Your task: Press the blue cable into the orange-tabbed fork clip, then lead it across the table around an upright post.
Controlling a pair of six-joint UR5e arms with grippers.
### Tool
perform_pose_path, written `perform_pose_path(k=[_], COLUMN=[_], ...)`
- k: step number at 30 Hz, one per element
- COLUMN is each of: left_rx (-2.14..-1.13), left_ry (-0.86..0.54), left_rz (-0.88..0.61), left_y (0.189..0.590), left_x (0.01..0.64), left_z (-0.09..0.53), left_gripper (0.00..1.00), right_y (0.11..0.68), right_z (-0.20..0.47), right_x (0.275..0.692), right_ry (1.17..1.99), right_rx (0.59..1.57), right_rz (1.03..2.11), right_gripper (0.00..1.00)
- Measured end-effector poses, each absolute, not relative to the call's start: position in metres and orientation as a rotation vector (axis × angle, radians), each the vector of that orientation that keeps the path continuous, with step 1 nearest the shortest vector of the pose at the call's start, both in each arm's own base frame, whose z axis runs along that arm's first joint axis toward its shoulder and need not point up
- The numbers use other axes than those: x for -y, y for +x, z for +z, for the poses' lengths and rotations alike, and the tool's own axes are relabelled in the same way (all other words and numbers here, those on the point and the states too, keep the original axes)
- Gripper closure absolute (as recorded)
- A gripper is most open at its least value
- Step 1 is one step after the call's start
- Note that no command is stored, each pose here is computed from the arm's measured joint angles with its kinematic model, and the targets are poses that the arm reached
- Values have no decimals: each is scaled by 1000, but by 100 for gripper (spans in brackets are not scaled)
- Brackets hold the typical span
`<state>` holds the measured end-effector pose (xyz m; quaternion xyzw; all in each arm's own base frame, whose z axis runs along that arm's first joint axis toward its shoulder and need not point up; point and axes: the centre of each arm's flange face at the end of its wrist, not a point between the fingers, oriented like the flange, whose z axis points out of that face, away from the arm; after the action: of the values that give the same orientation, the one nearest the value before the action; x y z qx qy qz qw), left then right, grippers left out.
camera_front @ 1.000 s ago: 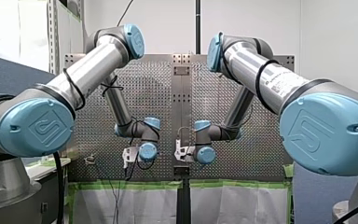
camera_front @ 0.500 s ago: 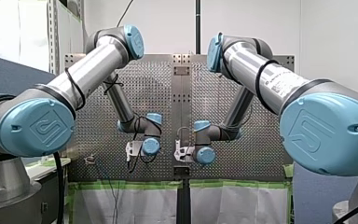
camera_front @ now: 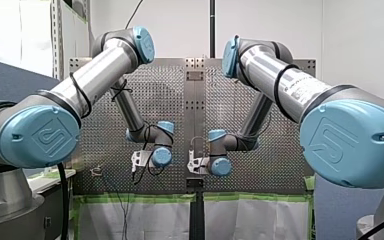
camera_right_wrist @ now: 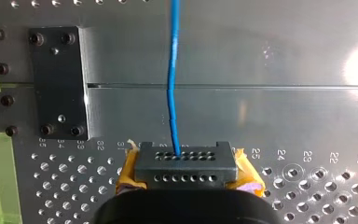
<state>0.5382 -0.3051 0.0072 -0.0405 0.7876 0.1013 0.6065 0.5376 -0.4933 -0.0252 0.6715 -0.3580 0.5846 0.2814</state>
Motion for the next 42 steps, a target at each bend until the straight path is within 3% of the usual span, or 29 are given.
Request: perform_pose_path(k=[24, 42], left_rx=[-1859, -1743], left_ry=[-54, -50], left_rz=[249, 137], left_y=[521, 508], left_x=[321, 363], left_z=[12, 113], left_gripper=[100, 100], right_y=[536, 535], right_z=[-22, 71], right_x=[499, 516], right_ry=[1797, 1737], right_rx=[965, 965], right_rz=[1560, 1592], right_gripper=[100, 100])
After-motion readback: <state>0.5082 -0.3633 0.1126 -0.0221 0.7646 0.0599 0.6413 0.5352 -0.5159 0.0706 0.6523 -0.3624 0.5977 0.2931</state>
